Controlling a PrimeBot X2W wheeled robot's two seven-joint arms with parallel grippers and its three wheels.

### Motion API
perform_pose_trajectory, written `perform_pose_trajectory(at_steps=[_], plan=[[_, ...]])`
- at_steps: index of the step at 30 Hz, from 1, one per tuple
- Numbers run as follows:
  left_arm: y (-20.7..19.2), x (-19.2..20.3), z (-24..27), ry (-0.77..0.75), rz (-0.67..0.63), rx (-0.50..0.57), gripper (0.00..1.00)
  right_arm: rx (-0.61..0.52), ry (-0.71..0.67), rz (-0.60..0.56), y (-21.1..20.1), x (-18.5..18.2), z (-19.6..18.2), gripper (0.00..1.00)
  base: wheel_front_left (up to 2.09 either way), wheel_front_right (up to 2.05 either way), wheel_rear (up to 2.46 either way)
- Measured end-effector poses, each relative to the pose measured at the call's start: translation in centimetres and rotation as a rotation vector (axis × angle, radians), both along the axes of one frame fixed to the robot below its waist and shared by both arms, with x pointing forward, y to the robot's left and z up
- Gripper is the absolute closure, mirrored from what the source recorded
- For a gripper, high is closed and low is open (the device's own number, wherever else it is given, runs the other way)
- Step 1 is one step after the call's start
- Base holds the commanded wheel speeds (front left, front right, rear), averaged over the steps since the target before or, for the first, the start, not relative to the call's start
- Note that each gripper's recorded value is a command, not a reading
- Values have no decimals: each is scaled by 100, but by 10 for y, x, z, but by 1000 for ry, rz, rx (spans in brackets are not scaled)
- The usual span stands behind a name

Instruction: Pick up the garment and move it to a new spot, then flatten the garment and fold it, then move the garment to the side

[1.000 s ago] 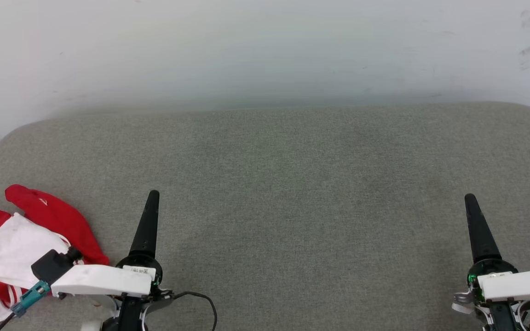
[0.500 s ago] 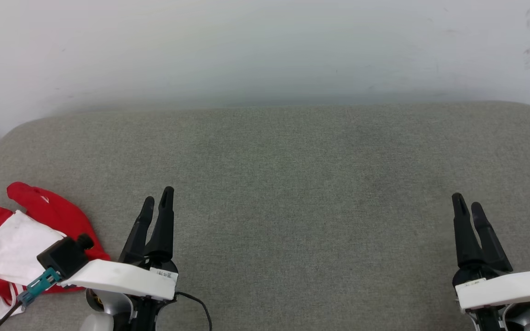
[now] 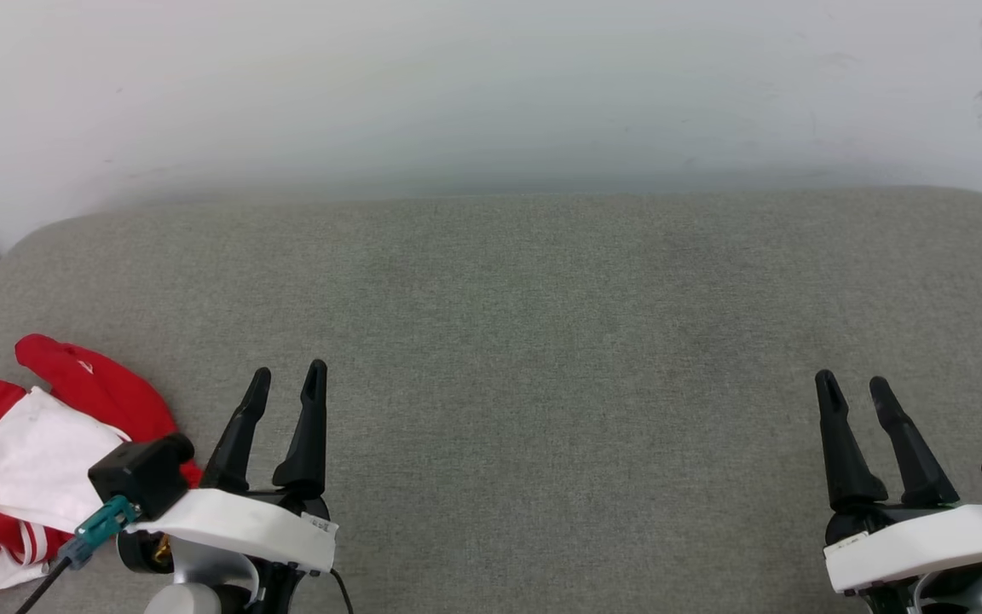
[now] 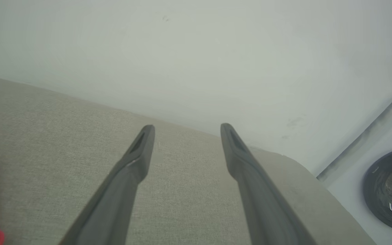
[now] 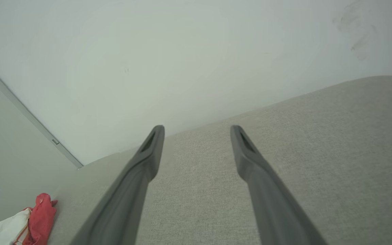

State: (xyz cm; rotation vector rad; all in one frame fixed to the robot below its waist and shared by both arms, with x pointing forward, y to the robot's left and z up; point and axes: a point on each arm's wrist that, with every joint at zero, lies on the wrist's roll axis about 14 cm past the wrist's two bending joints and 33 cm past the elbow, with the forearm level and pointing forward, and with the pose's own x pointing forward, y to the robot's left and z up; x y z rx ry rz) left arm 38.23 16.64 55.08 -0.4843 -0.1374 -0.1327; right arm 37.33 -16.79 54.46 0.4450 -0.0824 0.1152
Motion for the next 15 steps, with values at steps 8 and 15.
perform_pose_trajectory(at_steps=[8,15], plan=[[0,-3,-2,-11,12,135,0,-126,0,-13,-4,-2,3,0,0,0,0],[1,-4,-5,-14,19,221,0,-202,2,-20,-5,-4,5,0,0,0,0]])
